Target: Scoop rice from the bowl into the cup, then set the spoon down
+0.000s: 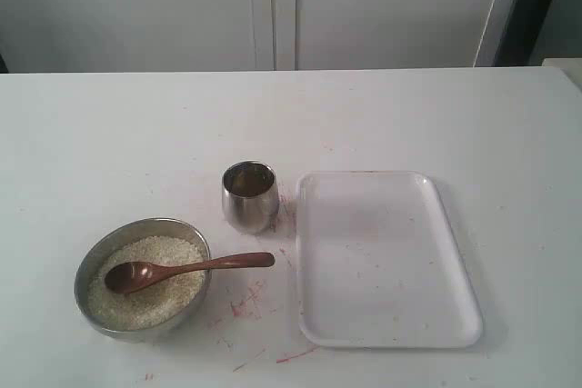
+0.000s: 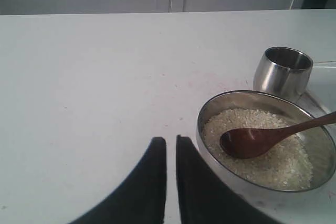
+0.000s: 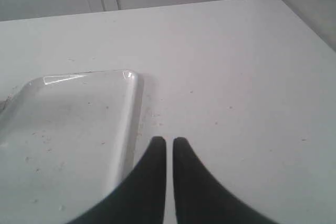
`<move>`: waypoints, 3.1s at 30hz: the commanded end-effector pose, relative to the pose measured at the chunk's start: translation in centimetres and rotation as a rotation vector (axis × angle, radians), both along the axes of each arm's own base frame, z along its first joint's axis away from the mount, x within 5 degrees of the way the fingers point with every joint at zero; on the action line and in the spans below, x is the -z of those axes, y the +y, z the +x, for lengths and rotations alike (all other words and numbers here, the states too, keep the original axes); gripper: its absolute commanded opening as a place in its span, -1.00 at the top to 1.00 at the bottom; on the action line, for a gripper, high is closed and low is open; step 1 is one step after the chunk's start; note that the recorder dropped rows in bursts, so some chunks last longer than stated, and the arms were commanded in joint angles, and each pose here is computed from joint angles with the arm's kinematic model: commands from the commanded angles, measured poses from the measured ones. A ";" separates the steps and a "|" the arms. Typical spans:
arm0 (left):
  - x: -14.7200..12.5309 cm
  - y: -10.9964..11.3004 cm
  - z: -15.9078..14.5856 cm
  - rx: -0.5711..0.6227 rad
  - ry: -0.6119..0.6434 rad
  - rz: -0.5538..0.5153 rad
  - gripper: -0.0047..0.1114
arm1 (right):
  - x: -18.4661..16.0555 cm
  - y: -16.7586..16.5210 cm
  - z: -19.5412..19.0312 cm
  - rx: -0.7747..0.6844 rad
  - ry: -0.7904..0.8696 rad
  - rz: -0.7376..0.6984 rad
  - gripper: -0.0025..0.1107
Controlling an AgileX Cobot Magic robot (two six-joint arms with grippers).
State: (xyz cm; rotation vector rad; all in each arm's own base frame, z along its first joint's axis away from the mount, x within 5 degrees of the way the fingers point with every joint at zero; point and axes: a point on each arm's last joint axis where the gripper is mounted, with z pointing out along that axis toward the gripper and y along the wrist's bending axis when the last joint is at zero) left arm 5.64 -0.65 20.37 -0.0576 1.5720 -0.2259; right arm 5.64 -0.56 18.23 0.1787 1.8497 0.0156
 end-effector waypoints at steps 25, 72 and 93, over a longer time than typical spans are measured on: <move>-0.3 0.0 0.0 -0.002 -0.009 -0.009 0.67 | -3.6 0.3 0.3 -0.031 -0.415 -0.014 0.86; -0.3 0.0 0.0 -0.002 -0.009 -0.009 0.67 | -28.8 2.9 -8.7 -0.446 -1.160 0.181 0.86; -0.3 0.0 0.0 -0.002 -0.009 -0.009 0.67 | -29.7 7.9 6.9 -0.963 -0.359 0.201 0.86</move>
